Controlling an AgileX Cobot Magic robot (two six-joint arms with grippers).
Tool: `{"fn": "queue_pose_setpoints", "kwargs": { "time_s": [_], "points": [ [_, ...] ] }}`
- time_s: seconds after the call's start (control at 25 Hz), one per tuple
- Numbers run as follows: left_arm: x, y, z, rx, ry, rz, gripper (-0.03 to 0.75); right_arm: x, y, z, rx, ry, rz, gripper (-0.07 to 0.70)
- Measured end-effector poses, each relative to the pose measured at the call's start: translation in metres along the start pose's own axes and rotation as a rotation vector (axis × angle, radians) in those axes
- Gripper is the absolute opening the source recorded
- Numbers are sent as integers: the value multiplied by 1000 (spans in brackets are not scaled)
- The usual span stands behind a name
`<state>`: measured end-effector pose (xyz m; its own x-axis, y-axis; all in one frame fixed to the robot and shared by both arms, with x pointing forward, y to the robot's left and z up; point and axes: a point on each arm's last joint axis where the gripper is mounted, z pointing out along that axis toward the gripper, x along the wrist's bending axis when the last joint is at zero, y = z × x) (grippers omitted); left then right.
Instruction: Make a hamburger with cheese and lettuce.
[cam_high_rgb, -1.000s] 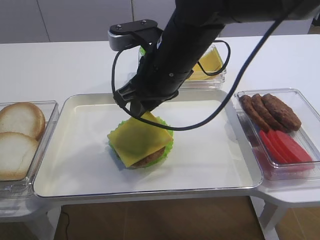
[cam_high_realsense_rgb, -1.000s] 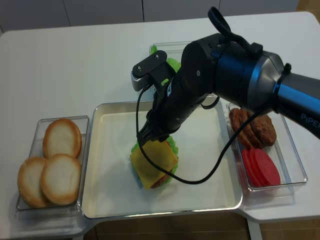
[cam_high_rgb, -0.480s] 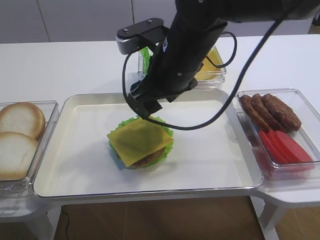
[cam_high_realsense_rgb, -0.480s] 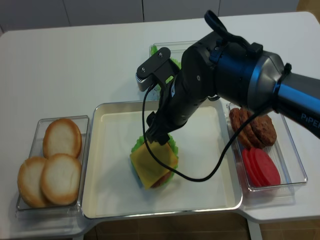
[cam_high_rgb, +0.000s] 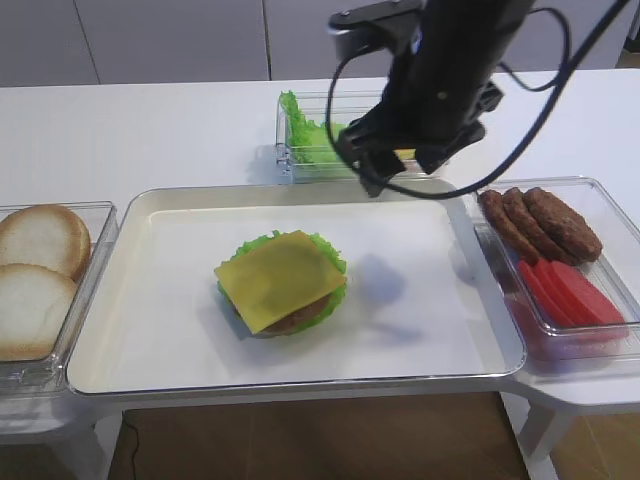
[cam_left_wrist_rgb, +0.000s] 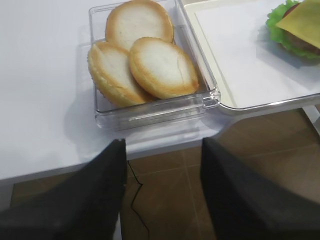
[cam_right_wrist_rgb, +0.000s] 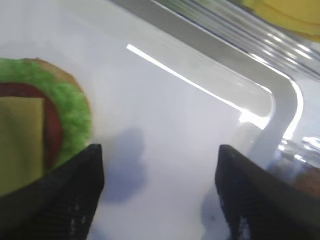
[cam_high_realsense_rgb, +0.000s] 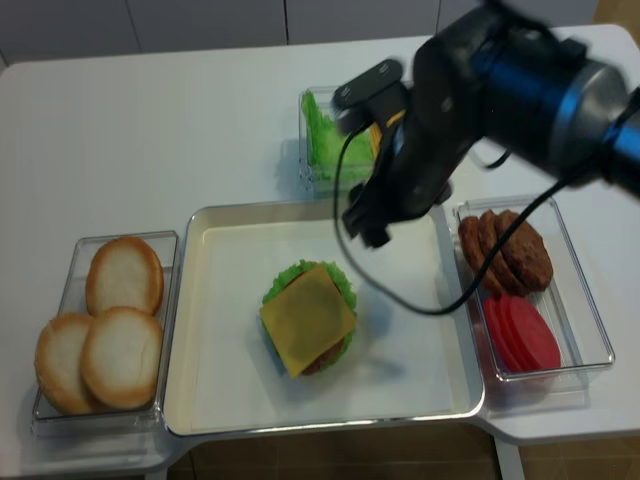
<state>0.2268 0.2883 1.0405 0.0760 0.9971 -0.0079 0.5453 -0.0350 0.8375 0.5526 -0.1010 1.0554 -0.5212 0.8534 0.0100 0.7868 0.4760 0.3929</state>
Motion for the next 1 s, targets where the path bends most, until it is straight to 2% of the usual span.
{"fn": "queue_pose_setpoints", "kwargs": {
  "time_s": [0.32,0.48,0.56,0.68,0.76,1.0],
  "points": [
    [0,0,0,0,0,0,360,-92,-22,-55,-24,-101,289,498],
    [0,0,0,0,0,0,360,-128,-50,-82,-32,-155,421,497],
    [0,0,0,0,0,0,360,-135,-68,-96,-48,-175,470,497],
    [0,0,0,0,0,0,360,-134,-95,-114,-71,-199,511,496],
    [0,0,0,0,0,0,360,-125,-112,-124,-86,-204,514,496],
    [0,0,0,0,0,0,360,-83,-170,-161,-163,-184,521,493]
  ]
}}
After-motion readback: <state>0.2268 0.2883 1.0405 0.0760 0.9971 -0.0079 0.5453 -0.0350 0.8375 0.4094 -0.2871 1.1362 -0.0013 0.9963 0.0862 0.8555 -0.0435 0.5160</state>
